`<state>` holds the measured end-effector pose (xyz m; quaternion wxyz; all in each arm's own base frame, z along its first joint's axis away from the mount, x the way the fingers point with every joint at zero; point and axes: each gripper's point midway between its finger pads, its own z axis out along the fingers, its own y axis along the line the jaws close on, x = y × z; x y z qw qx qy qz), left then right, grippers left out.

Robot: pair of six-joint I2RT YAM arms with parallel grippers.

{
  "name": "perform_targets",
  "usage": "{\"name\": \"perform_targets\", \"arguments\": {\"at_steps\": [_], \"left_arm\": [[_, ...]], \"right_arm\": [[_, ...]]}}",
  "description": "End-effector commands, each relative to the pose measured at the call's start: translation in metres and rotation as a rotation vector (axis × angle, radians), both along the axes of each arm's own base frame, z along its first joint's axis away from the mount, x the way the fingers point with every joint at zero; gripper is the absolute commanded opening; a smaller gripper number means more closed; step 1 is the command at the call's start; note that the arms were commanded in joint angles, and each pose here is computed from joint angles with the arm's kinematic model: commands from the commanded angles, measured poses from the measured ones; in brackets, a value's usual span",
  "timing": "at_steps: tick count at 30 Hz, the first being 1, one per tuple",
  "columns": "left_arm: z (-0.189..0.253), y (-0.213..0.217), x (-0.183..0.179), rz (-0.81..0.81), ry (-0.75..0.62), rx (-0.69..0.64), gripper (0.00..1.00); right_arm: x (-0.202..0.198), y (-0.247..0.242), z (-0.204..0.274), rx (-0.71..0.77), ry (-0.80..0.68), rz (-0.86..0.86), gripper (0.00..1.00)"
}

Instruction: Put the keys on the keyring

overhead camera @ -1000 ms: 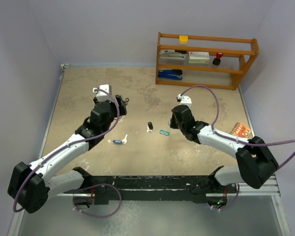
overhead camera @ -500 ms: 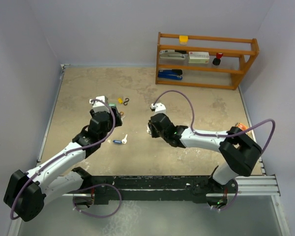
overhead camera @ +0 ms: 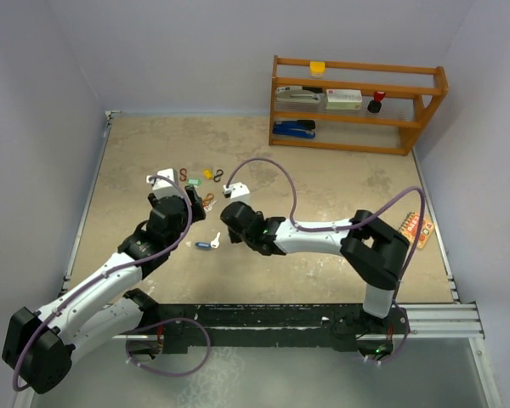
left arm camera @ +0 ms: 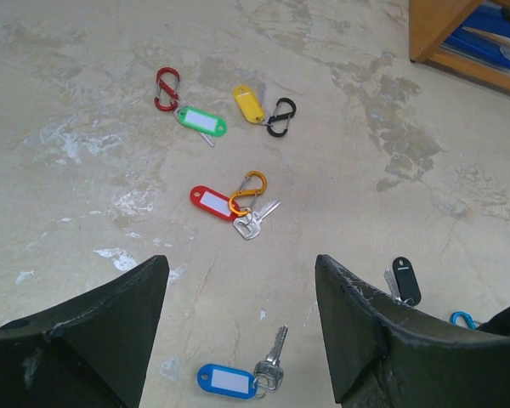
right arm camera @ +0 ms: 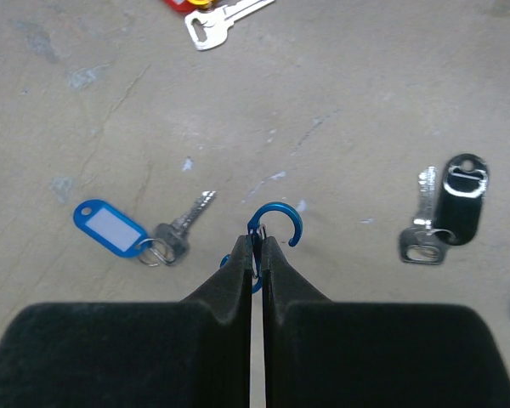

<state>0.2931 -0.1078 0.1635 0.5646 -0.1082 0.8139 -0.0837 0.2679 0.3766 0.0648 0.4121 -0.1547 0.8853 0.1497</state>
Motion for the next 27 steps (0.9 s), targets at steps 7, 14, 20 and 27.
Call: {"name": "perform_targets", "arguments": {"at_steps": [7, 14, 20, 27], "left_arm": [[0.024, 0.002, -0.001, 0.013, -0.054, -0.050, 0.67], [-0.001, -0.008, -0.013, -0.070, -0.006, -0.065, 0.63], [-0.016, -0.017, -0.026, -0.102, 0.054, -0.139, 0.63], [-0.034, -0.022, -0.037, -0.042, 0.149, -0.278, 0.66]], "right_arm": [[-0.013, 0.031, 0.000, -0.035, 0.000, -0.073, 0.00], [-0.018, 0.016, 0.012, -0.008, -0.007, -0.084, 0.00], [-0.012, -0.013, 0.039, -0.002, -0.055, -0.125, 0.00], [-0.007, -0.046, 0.062, 0.013, -0.100, -0.174, 0.00]]}}
